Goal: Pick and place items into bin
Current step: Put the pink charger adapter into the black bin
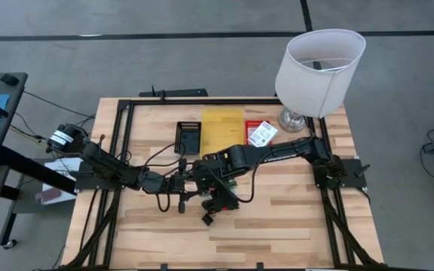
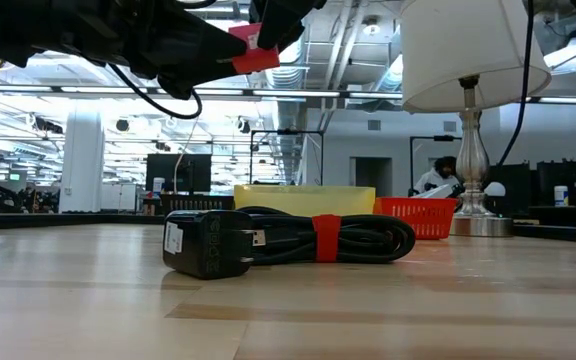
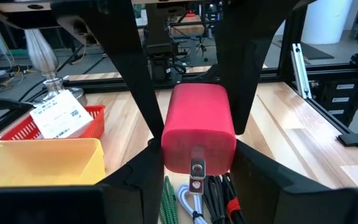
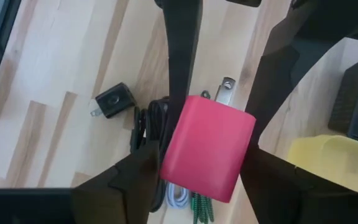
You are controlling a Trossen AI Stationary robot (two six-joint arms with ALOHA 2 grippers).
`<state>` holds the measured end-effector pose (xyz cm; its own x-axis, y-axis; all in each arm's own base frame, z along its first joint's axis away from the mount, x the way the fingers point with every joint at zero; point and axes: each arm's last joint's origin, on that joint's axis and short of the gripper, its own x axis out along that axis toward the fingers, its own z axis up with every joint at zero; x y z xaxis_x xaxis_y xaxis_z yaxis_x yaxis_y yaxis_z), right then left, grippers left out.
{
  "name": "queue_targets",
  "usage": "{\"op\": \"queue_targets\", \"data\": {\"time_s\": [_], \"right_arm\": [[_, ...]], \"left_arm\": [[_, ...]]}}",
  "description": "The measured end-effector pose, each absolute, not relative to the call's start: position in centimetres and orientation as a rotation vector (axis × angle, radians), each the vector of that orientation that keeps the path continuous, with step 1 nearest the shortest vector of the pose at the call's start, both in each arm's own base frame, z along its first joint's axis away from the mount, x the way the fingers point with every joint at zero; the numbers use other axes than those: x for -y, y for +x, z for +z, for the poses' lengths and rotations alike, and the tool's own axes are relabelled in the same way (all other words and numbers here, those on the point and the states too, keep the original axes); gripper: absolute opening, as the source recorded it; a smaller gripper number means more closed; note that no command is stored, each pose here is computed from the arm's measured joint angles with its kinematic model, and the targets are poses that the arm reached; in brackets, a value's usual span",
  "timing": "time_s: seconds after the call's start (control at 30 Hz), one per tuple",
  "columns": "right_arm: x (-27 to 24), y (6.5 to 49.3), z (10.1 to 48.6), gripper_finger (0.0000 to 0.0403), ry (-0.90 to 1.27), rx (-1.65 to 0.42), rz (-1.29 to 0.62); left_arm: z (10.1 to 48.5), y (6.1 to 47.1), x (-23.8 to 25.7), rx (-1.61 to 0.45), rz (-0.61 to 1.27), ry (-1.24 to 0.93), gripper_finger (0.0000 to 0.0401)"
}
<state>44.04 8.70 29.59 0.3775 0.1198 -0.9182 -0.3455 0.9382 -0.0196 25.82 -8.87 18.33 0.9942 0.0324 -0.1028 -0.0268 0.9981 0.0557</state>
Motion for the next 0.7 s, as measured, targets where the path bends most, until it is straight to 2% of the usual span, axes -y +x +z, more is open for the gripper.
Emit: {"op": "queue_targets", "data": {"time_s": [0.4, 0.7], "right_arm": [[-8.58, 43.99, 29.56, 0.0191, -0.242, -1.156, 0.275], [-8.59, 43.98, 29.56, 0.0209, -0.264, -1.154, 0.287]], "left_arm": [[18.36, 25.84, 8.75, -0.101, 0.059, 0.062, 0.0142], [18.36, 25.84, 8.75, -0.101, 0.058, 0.064, 0.0148]]}}
